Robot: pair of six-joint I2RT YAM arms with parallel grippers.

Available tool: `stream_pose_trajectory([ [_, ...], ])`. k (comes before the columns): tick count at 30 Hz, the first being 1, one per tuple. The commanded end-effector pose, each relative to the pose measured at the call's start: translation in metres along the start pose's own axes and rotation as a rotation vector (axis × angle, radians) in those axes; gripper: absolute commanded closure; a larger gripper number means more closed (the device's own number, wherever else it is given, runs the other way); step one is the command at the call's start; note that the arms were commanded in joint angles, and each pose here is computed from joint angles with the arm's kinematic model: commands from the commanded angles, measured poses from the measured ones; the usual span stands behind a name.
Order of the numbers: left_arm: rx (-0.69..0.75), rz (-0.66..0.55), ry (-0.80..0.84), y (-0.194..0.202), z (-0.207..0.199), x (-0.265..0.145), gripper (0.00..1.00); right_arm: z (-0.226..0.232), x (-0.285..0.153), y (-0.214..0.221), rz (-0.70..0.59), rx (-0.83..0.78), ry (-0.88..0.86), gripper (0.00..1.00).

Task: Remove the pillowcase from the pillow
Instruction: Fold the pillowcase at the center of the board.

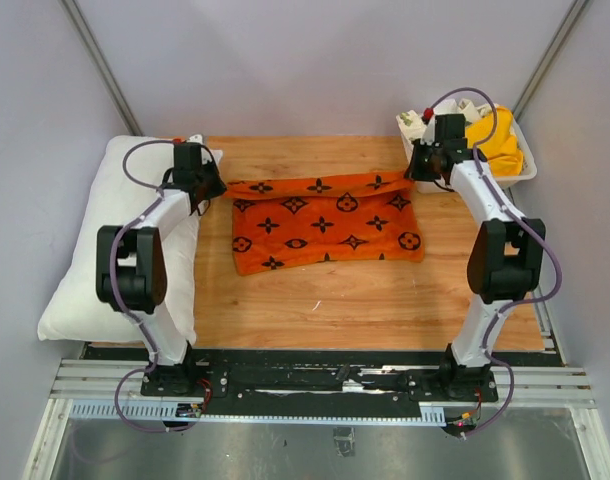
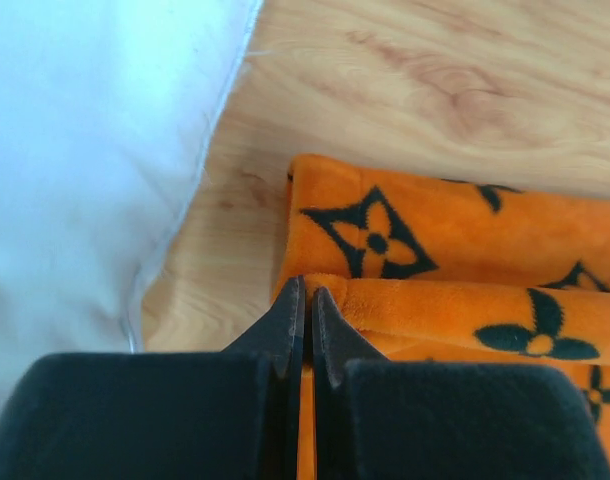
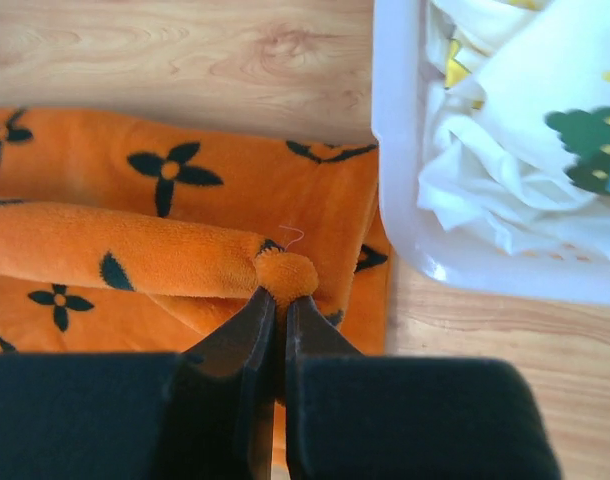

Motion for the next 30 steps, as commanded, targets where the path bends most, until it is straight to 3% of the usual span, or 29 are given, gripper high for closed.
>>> stream_pose_trajectory([
  [1,0.007,-0.201,0.045,-0.018,-0.024,-0.043,1.00,-0.012,-0.041,-0.014,-0.168,0.052,0.068,0.99],
  [14,-0.065,-0.172,0.065,0.061,-0.013,-0.088,1.00,-0.042,-0.063,0.069,-0.111,0.228,0.153,0.99],
  [30,-0.103,-0.164,0.147,0.087,-0.015,-0.113,1.00,-0.046,-0.100,0.124,-0.089,0.307,0.219,0.99],
])
Point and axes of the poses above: each gripper's point midway between its finger pads, its own x axis out along the fingers, its own z axis along the line the jaws close on, y = z × x, the point moved 8 cm from there along -x, back along the fingers, and after that the axes turned 6 degrees about x, right-handed, at the moved point
